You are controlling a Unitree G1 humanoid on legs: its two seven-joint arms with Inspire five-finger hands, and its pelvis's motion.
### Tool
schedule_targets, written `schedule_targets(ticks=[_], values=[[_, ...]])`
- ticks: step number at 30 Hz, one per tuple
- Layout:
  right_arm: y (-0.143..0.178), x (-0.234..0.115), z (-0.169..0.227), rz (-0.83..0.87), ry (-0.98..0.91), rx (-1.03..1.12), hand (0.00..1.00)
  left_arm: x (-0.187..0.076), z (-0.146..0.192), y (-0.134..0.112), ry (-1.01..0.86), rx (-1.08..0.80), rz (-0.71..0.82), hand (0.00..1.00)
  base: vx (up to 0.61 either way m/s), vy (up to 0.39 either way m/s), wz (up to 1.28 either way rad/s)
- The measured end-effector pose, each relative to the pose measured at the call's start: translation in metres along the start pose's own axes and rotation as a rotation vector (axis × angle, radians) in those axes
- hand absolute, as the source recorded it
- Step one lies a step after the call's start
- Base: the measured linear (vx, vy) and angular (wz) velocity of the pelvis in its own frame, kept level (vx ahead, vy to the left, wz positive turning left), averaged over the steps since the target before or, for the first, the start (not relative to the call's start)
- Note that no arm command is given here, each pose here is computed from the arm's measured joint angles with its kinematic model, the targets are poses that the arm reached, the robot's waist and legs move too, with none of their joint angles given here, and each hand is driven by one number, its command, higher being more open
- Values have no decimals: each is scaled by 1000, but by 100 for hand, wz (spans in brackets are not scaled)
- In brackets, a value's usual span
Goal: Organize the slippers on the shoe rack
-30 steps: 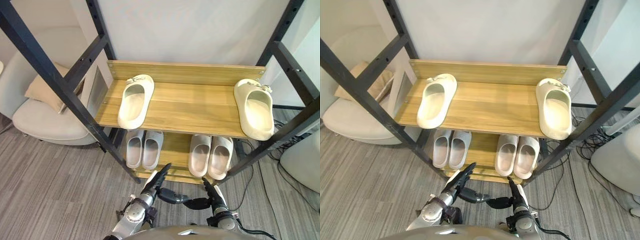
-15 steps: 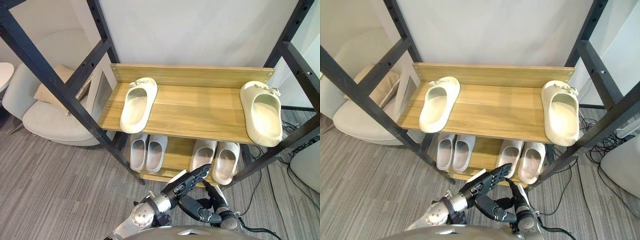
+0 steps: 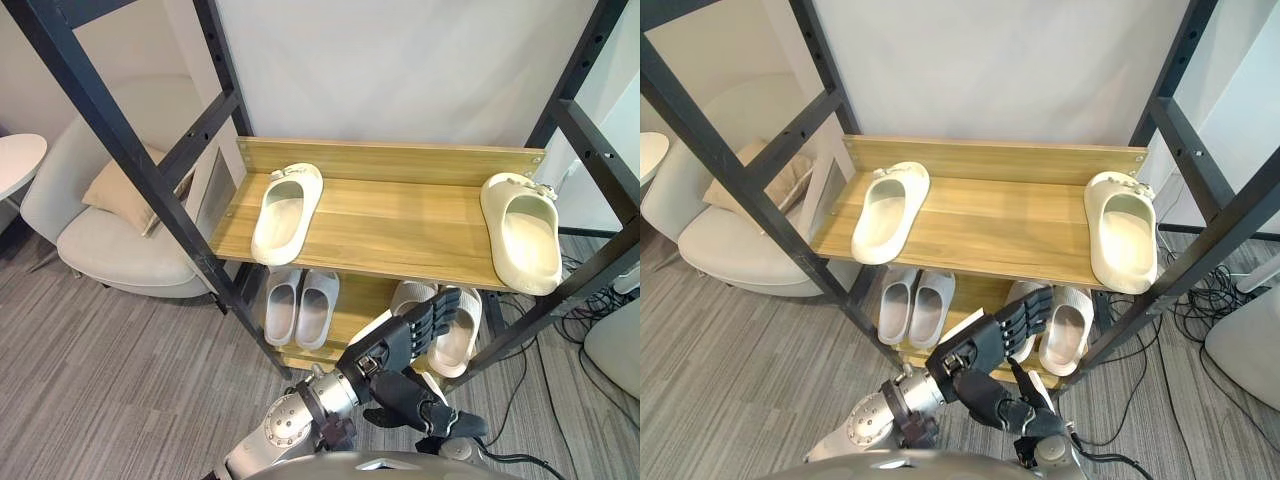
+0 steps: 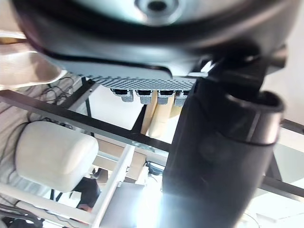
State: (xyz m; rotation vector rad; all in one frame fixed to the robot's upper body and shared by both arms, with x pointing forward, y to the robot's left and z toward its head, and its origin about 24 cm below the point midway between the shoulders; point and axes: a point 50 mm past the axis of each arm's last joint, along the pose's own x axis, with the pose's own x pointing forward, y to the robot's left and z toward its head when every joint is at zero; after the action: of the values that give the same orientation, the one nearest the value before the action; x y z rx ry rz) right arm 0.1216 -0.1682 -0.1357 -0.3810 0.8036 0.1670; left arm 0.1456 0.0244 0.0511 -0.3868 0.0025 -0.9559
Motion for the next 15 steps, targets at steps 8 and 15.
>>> schedule_targets(ticks=[8, 15], values=[[0, -1, -7, 0, 35, 4, 100, 16, 35, -8, -179, -8, -15, 100, -31, 6, 0], [0, -2, -10, -2, 44, 15, 100, 16, 64, -8, -315, 15, 18, 100, -23, 11, 0]])
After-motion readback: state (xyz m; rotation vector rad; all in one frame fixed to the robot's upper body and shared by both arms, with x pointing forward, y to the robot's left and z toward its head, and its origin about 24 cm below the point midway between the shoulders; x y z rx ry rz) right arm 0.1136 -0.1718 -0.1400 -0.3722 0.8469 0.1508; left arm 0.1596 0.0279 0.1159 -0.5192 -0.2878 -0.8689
